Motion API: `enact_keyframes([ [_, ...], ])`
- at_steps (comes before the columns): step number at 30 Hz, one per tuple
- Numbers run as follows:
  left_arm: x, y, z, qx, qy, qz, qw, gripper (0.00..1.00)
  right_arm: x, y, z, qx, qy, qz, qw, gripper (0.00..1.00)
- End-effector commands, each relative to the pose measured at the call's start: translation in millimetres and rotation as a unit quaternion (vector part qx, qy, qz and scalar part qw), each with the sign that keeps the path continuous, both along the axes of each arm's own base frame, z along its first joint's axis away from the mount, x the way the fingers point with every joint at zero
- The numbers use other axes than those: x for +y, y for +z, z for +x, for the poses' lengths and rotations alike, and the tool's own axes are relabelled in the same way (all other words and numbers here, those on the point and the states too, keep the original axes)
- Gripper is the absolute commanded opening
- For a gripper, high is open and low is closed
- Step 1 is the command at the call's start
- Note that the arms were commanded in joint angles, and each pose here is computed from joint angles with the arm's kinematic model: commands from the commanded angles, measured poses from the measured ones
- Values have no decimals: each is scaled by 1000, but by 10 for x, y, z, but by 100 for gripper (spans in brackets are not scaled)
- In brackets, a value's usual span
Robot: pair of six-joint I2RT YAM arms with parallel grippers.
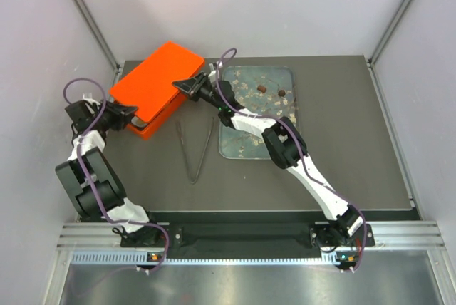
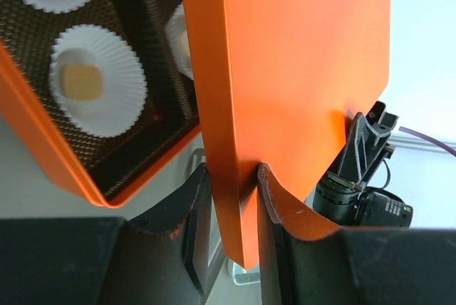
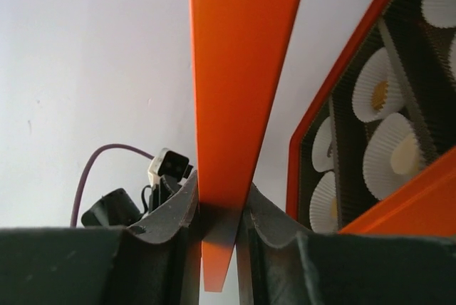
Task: Pack the chocolate
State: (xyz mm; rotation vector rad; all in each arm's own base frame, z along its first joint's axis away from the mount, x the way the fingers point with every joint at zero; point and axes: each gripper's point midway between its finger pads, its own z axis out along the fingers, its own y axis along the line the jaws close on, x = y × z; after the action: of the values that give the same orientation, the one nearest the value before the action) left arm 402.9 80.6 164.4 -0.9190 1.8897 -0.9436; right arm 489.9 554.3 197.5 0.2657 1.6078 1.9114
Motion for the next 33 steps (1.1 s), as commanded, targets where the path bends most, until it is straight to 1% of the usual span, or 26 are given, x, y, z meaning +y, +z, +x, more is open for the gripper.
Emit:
enact_keyframes([
  [1, 304, -222, 30, 27, 37, 83, 995, 0, -95, 336, 199, -79, -67, 9, 995, 2],
  [2, 346, -262, 45, 32, 41, 92, 994, 0, -74, 250, 219, -82, -71, -6, 994, 1],
  [3, 392, -322, 15, 55, 51, 97, 992, 0, -27, 267, 197, -87, -71, -11, 994, 1],
  [5, 468, -387, 6, 71, 57, 118, 989, 0, 44, 88, 207, -82, -72, -39, 993, 3],
  [7, 568, -390, 10, 83, 70, 138, 984, 0, 54, 57, 233, -82, -78, -44, 993, 7],
  [10, 640, -373, 39, 84, 80, 154, 981, 0, 52, -42, 280, -75, -87, -57, 992, 15],
  [14, 637, -417, 86, 87, 72, 146, 983, 0, 44, -78, 307, -81, -93, -71, 990, 23],
  [15, 640, -416, 95, 88, 71, 145, 983, 0, 27, -89, 327, -79, -95, -72, 990, 27],
  [18, 653, -454, 86, 92, 72, 148, 982, 0, -11, -123, 369, -72, -97, -73, 990, 35],
  [20, 635, -450, 108, 88, 68, 142, 984, 0, -50, -137, 408, -69, -100, -74, 990, 36],
  [23, 614, -457, 139, 84, 63, 130, 986, 0, -83, -151, 443, -68, -102, -75, 990, 36],
  [26, 579, -414, 167, 75, 57, 122, 988, 0, -107, -173, 464, -65, -101, -76, 990, 30],
  [27, 554, -409, 165, 72, 53, 117, 989, 0, -110, -195, 462, -64, -98, -75, 990, 25],
  [29, 534, -342, 171, 62, 53, 110, 991, 1, -118, -143, 441, -62, -95, -53, 992, 21],
  [30, 512, -325, 171, 58, 51, 108, 991, 4, -113, -176, 416, -59, -91, -45, 993, 16],
  [31, 523, -311, 172, 57, 54, 108, 991, 7, -118, -147, 404, -53, -88, -30, 994, 13],
  [32, 542, -256, 189, 53, 59, 112, 990, 16, -133, -126, 402, -56, -88, -18, 994, 9],
  [33, 564, -236, 197, 53, 65, 114, 990, 19, -134, -106, 384, -57, -84, -11, 995, 8],
])
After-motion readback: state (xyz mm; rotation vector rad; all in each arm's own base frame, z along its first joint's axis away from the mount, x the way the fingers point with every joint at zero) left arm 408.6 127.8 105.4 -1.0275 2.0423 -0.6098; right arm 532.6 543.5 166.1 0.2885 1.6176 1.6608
